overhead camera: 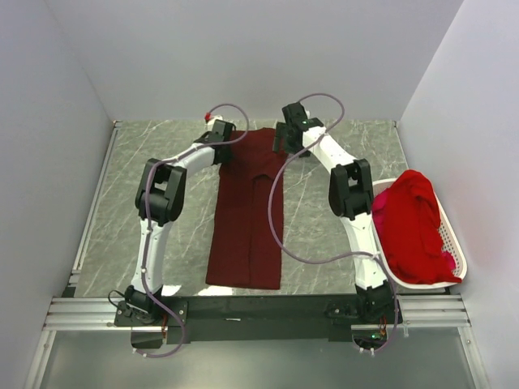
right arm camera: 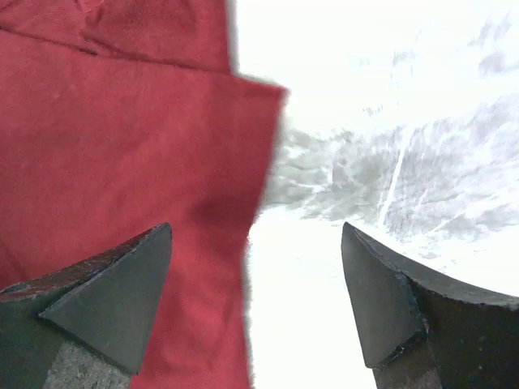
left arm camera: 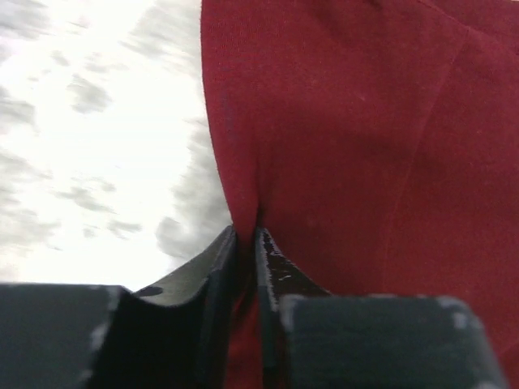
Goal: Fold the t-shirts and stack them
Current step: Fold the tshirt
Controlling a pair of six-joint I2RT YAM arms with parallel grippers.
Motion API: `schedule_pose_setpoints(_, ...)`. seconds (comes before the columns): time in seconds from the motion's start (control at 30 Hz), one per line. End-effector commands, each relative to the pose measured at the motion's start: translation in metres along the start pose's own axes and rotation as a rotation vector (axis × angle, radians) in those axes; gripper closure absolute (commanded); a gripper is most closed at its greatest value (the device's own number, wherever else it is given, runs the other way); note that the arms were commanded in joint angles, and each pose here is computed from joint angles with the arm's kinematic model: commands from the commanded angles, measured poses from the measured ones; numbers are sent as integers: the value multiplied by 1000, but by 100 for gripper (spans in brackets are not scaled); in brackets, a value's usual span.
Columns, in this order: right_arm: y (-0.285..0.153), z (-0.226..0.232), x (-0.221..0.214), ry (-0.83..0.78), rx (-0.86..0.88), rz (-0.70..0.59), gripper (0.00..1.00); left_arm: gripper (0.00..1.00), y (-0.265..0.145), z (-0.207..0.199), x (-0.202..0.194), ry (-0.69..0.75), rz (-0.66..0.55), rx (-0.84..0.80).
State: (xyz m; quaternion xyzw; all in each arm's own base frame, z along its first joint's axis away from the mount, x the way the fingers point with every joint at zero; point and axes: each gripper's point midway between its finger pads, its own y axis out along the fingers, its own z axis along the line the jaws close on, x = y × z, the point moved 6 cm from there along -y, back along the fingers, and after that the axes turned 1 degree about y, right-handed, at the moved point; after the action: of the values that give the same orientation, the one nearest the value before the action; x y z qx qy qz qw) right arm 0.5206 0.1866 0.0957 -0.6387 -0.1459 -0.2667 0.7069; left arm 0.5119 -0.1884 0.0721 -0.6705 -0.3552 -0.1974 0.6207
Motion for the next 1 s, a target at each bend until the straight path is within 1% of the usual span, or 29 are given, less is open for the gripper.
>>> schedule_pose_setpoints(0.0,-88,14,81,-9,65,-316,9,78,-2,27,4,-46,4,96)
schedule_pose_setpoints(0.03,-102,13,88,-2,69,-337,8,71,-1,29,0,-54,13,87)
schedule_pose_setpoints(0.07,-109,12,87,2,66,-337,8,64,-3,25,4,-65,-3,61)
schedule_pose_setpoints(0.1,-120,11,84,14,72,-334,8,50,-3,26,5,-58,-7,47)
schedule_pose_setpoints(0.17,-130,8,74,21,64,-318,7,40,-9,21,16,-57,-36,6)
schedule_pose_setpoints(0.2,-138,3,57,33,53,-289,7,33,-13,22,20,-53,-52,18)
schedule_pose_setpoints(0.23,-142,1,44,37,60,-265,7,31,-26,22,34,-67,-85,10)
schedule_pose_setpoints(0.27,-147,3,36,46,80,-277,7,30,-34,23,41,-76,-103,4)
schedule_pose_setpoints(0.3,-153,-6,7,66,68,-238,7,29,-43,27,50,-104,-123,7)
schedule_pose_setpoints(0.33,-158,-2,-12,63,78,-222,7,28,-63,30,61,-124,-152,2)
schedule_pose_setpoints(0.37,-164,0,-25,79,93,-221,7,28,-74,34,63,-141,-154,20)
schedule_pose_setpoints(0.4,-171,-10,-55,110,91,-186,10,29,-86,41,56,-187,-121,58)
schedule_pose_setpoints(0.43,-175,-11,-72,118,107,-171,11,31,-108,51,50,-221,-117,83)
schedule_pose_setpoints(0.47,-183,-1,-93,105,150,-161,12,33,-119,56,38,-252,-98,86)
schedule_pose_setpoints(0.5,-192,-10,-123,119,158,-137,13,34,-123,71,-7,-301,-15,131)
schedule_pose_setpoints(0.53,-197,-10,-142,111,168,-120,14,37,-152,72,-9,-347,-29,79)
schedule_pose_setpoints(0.57,-203,-6,-164,93,187,-92,15,40,-163,75,-28,-368,3,63)
schedule_pose_setpoints(0.6,-201,-28,-226,96,184,16,19,45,-194,89,-81,-433,90,38)
schedule_pose_setpoints(0.63,-210,-26,-221,128,210,-5,19,46,-190,100,-105,-416,136,79)
schedule_pose_setpoints(0.67,-211,-29,-234,132,237,19,21,46,-214,102,-109,-433,113,35)
schedule_pose_setpoints(0.7,-207,-40,-262,121,231,79,23,46,-227,95,-127,-428,132,0)
schedule_pose_setpoints(0.73,-216,-41,-270,144,262,84,25,47,-241,101,-144,-431,140,-21)
schedule_pose_setpoints(0.8,-219,-50,-289,138,247,122,28,48,-260,98,-172,-398,194,-34)
schedule_pose_setpoints(0.83,-228,-47,-297,141,263,123,30,49,-265,101,-186,-418,218,-23)
schedule_pose_setpoints(0.87,-230,-48,-303,147,268,133,30,49,-274,101,-193,-423,224,-40)
schedule_pose_setpoints(0.9,-229,-51,-316,147,268,161,31,48,-283,101,-209,-427,265,-30)
schedule_pose_setpoints(0.97,-237,-45,-331,164,310,195,32,48,-292,109,-228,-435,293,-37)
